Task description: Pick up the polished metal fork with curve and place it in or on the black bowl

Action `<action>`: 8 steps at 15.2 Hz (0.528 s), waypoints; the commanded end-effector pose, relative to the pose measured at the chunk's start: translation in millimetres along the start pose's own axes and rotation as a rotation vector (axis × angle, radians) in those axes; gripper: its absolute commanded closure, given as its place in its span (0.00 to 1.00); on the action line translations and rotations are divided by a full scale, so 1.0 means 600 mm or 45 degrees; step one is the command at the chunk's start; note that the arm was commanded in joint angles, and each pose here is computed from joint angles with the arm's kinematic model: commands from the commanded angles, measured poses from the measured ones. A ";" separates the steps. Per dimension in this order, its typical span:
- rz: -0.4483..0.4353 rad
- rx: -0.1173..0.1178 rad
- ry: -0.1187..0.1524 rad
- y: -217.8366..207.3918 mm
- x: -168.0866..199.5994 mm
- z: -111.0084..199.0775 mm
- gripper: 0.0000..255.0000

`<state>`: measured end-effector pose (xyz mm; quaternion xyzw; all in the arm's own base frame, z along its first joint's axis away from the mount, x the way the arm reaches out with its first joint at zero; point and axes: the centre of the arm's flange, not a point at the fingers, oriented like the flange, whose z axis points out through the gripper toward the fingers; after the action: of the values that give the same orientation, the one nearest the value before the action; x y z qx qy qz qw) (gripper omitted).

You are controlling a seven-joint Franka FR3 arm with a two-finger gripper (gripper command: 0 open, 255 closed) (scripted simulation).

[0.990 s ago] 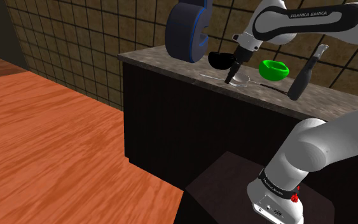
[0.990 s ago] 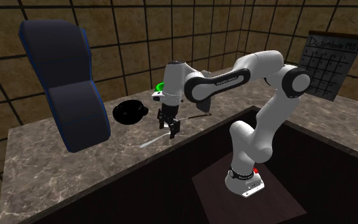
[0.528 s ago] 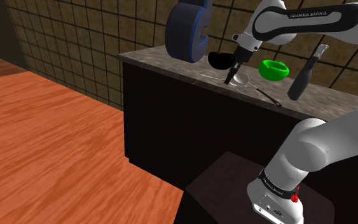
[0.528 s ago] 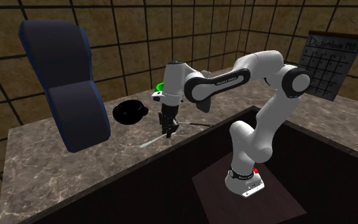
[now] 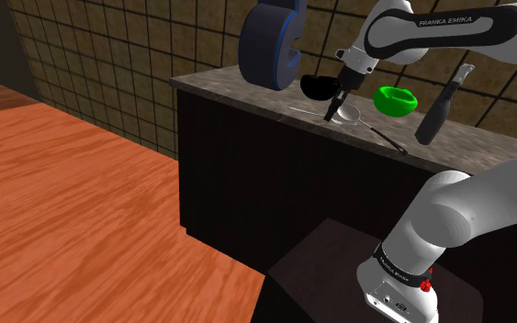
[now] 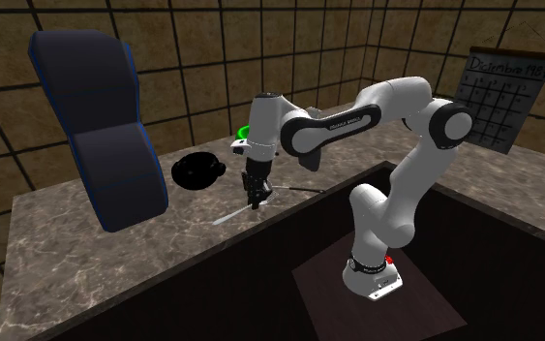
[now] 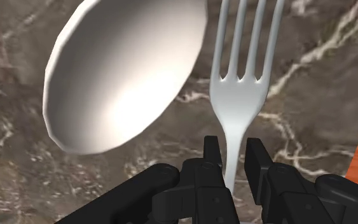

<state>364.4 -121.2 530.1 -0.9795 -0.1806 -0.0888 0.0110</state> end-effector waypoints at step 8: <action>0.000 0.000 -0.001 0.001 0.012 -0.069 1.00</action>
<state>364.4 -119.7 566.7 -0.9795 -0.1805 -0.0887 0.0109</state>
